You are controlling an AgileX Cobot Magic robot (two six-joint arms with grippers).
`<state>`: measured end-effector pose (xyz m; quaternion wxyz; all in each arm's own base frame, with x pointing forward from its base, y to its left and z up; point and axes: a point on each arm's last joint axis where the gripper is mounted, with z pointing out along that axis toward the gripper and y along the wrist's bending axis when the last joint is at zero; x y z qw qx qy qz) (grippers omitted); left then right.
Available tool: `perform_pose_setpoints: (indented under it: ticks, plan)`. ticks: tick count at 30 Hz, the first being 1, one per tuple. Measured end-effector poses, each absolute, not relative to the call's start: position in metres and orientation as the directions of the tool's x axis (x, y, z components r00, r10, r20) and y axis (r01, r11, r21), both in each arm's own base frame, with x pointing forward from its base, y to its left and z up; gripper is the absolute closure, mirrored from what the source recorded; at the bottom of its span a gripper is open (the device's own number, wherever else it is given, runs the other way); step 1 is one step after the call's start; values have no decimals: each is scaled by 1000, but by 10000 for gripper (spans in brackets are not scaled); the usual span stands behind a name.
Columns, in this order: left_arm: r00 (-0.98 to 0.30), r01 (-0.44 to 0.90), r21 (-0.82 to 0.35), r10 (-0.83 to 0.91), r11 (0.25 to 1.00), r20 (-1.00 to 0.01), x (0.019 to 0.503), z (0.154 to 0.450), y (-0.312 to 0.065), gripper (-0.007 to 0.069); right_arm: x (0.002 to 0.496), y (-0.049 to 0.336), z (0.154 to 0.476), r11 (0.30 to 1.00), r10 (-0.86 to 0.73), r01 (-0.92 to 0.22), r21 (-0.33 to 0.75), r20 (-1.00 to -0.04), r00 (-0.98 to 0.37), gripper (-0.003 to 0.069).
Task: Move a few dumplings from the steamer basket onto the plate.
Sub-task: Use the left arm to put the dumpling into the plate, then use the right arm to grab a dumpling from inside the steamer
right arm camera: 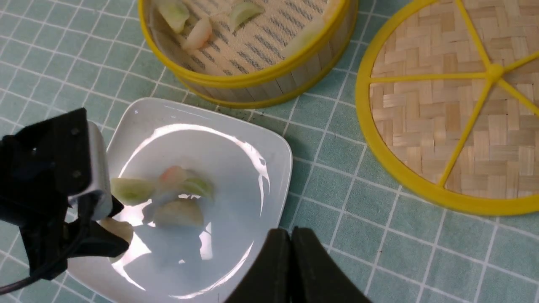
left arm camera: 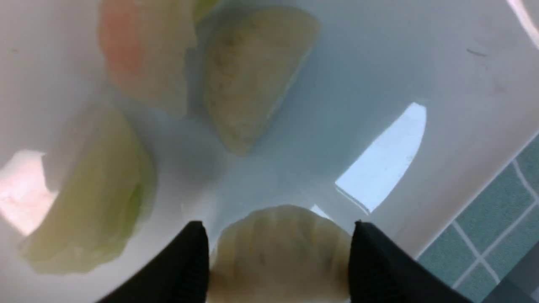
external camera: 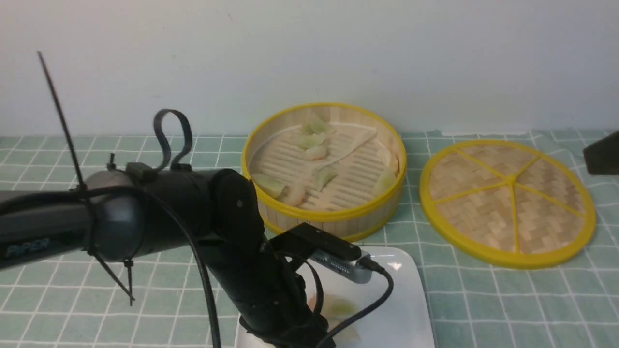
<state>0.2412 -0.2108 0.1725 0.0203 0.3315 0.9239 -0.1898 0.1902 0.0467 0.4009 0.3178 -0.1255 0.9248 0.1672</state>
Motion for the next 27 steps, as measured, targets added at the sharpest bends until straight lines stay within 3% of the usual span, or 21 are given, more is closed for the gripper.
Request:
perform_pose_setpoints:
  ticks: [6,10,12,18,21,27]
  plan:
    - [-780,624,-325,585,710,-219,248,181,-215,92,197,48,401,902,-170,-377,209,-631,-757,673]
    - [-789,613,-320,542,722,-289,256,204,-212,76,215,50,405,894,-192,-400,202,-634,-749,673]
    - [-800,589,-309,484,747,-355,260,231,-200,148,234,57,411,885,-215,-424,194,-636,-741,673]
    - [-779,487,-242,293,839,-554,258,307,-129,578,285,115,414,815,-415,-576,72,-621,-665,672]
    - [-775,422,-234,215,876,-594,245,327,-97,622,311,144,405,794,-484,-608,11,-594,-643,669]
    - [-789,321,-231,124,919,-601,216,329,-59,631,365,182,372,778,-534,-628,-22,-551,-642,661]
